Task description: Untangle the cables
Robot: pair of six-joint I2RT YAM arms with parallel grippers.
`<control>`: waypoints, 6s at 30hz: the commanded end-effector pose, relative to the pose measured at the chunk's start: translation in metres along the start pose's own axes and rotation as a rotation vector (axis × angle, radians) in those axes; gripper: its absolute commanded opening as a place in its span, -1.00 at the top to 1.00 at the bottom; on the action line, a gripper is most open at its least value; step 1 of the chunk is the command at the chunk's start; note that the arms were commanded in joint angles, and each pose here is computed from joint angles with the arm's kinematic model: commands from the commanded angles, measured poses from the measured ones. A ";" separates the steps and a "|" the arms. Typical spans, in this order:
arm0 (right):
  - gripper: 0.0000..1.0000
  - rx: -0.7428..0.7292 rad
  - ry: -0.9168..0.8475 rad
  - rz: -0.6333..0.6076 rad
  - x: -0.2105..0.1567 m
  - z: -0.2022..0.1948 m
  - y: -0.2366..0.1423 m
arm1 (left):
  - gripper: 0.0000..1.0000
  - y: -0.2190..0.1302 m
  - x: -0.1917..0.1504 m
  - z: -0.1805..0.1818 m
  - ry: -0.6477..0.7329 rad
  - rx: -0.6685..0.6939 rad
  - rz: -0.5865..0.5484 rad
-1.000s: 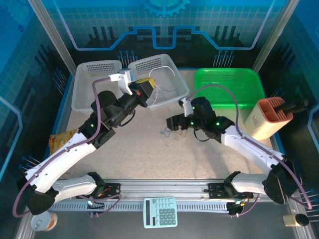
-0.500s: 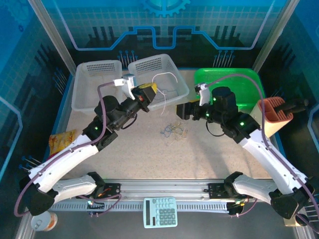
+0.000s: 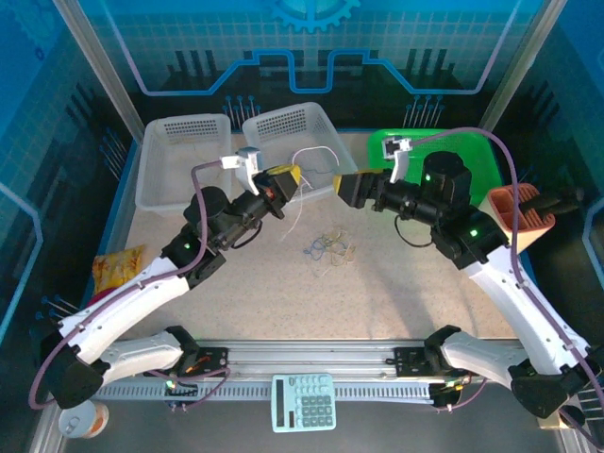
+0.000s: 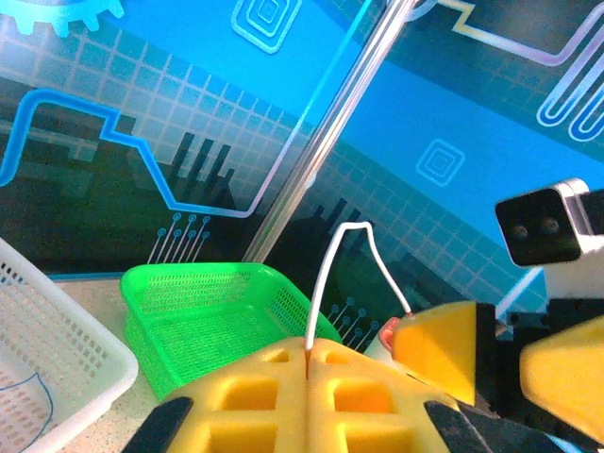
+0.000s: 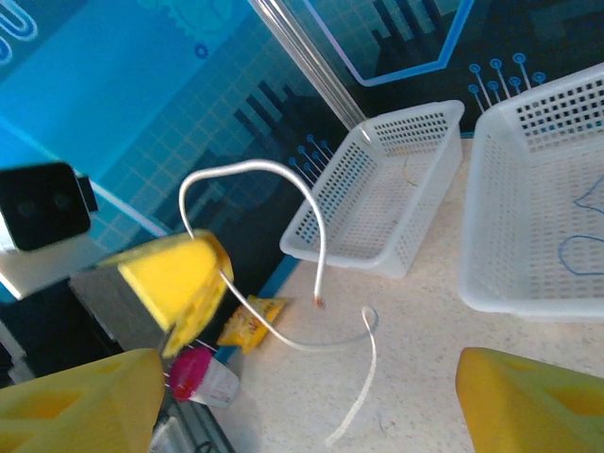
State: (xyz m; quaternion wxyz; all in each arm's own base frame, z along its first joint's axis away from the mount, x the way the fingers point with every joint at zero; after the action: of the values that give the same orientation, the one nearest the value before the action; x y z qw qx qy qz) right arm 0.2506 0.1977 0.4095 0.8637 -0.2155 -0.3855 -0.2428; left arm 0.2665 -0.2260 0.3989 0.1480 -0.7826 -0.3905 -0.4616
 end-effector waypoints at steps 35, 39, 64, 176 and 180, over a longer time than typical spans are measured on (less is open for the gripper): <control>1.00 0.181 0.071 -0.111 0.058 0.019 0.011 | 0.79 0.013 -0.011 0.002 -0.096 -0.073 -0.009; 1.00 0.143 0.026 -0.139 0.079 0.020 0.005 | 0.08 0.012 -0.015 0.004 -0.100 -0.071 -0.010; 1.00 -0.460 -0.010 -0.440 0.194 -0.147 -0.042 | -0.98 -0.031 -0.027 0.029 -0.090 0.059 -0.033; 1.00 -0.015 -0.127 0.114 -0.115 -0.091 0.030 | -0.98 -0.045 -0.133 0.100 -0.253 0.399 0.336; 1.00 0.036 -0.130 0.113 -0.116 -0.086 0.031 | -0.98 -0.043 -0.134 0.100 -0.257 0.396 0.341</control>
State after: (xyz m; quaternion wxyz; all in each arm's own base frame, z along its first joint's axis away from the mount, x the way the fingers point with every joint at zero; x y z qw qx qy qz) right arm 0.2534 0.1977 0.2480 0.8565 -0.2738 -0.3998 -0.1778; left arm 0.2539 -0.1965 0.2036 0.3597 -0.8365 -0.3399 -0.2354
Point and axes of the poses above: each hand's point on the last joint's axis, 136 mm out from that joint toward the fingers, its own y axis out along the fingers, its own z axis along the line the jaws close on, x = y × z, the point moved 4 cm from there along -y, back along the fingers, and after that the axes turned 1 degree about -y, right-handed, at the moved point
